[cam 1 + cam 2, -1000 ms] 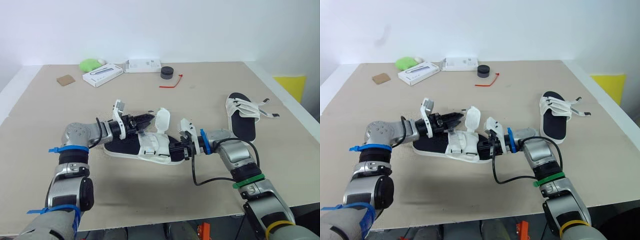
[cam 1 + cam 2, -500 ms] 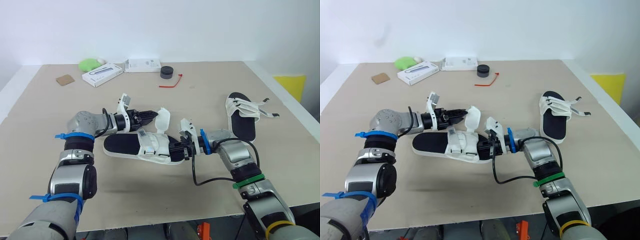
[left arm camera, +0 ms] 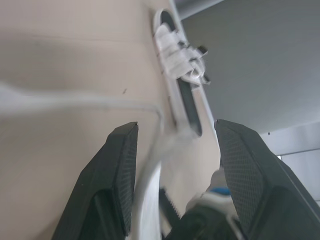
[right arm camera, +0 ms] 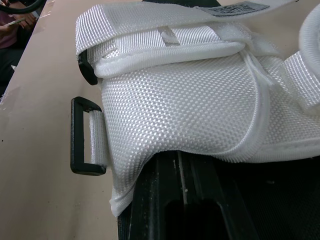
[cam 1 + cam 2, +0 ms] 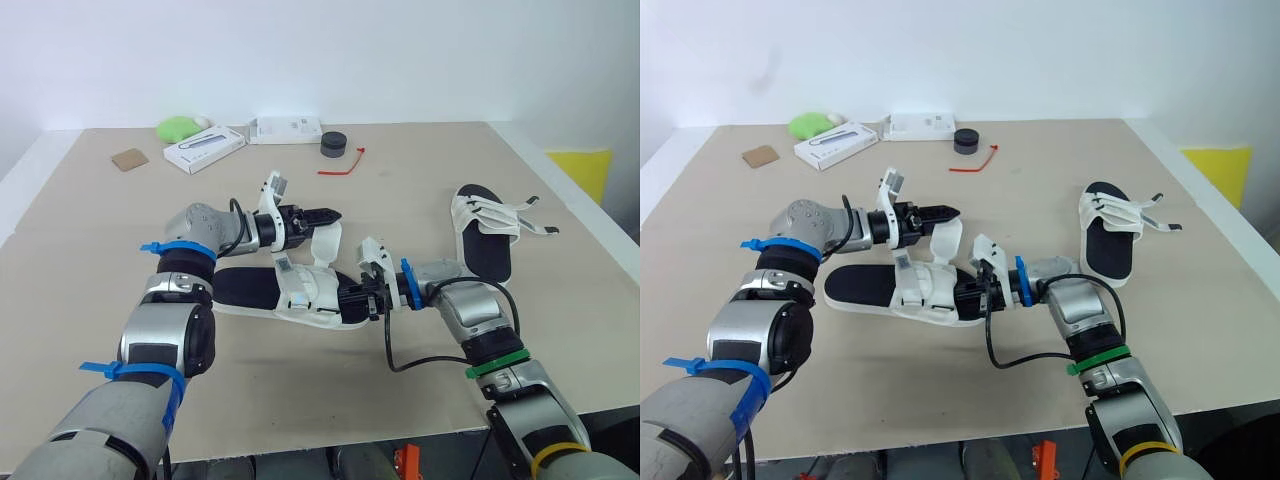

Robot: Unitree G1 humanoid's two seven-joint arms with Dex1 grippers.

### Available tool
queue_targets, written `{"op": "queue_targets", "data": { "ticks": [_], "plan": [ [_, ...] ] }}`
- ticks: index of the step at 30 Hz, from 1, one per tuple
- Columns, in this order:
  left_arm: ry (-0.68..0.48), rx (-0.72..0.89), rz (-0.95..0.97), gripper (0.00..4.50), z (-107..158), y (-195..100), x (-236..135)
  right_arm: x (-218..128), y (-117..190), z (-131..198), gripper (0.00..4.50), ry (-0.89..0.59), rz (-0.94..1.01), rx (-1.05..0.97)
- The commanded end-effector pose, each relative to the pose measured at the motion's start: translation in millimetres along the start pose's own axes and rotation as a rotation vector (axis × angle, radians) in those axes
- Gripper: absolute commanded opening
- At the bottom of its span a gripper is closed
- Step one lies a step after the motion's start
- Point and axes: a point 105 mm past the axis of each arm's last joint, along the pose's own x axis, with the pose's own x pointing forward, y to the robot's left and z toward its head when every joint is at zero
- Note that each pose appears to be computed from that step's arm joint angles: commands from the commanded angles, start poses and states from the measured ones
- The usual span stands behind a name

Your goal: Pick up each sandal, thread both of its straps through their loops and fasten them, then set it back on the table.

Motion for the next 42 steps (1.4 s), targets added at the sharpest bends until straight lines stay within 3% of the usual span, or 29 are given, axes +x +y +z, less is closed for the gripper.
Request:
{"op": "queue_targets", "data": {
  "ticks": [1,6,7,9,11,15,24,28,30,32,37,42],
  "plan": [
    [-0.048,0.024,-0.023,2.51,12.3,-9.5,5.9,3.4,-1.5,-35.0,0.0,0.093,-0.045,0.104],
    [-0.084,0.038,0.018,2.51,15.8,-3.6,14.4,2.6,-2.5,-33.9,0.0,0.093,-0.05,0.102],
    [-0.085,0.047,0.028,2.16,15.2,-1.7,15.3,2.3,-2.8,-33.5,0.0,0.092,-0.051,0.102],
    [-0.085,0.064,0.043,1.95,14.9,1.2,15.9,1.7,-2.5,-33.6,0.0,0.092,-0.052,0.102],
    [-0.085,0.067,0.045,0.94,14.8,2.1,16.0,1.5,-2.1,-34.2,0.0,0.093,-0.053,0.103],
    [-0.096,0.067,0.054,0.06,17.4,3.6,14.7,1.5,-1.1,-35.1,0.0,0.092,-0.052,0.105],
    [-0.177,0.15,0.009,0.06,37.5,-9.0,6.3,2.4,-0.6,-33.3,0.0,0.089,-0.049,0.1],
    [-0.248,0.39,-0.142,0.06,46.9,-51.7,-3.0,1.5,0.6,-33.9,0.0,0.09,-0.047,0.101],
    [-0.242,0.599,-0.228,0.06,25.9,-73.6,-14.3,0.9,1.5,-34.4,0.0,0.09,-0.046,0.103],
    [-0.157,0.888,-0.309,0.06,-19.0,-83.1,-30.9,0.3,2.2,-34.7,0.0,0.09,-0.046,0.104],
    [0.005,1.259,-0.398,0.06,-83.2,-70.2,-61.0,0.2,3.7,-35.4,0.0,0.089,-0.044,0.109],
    [0.071,1.564,-0.43,0.06,-96.8,-48.2,-72.5,1.2,5.2,-37.1,0.0,0.091,-0.038,0.113]
  ]
}}
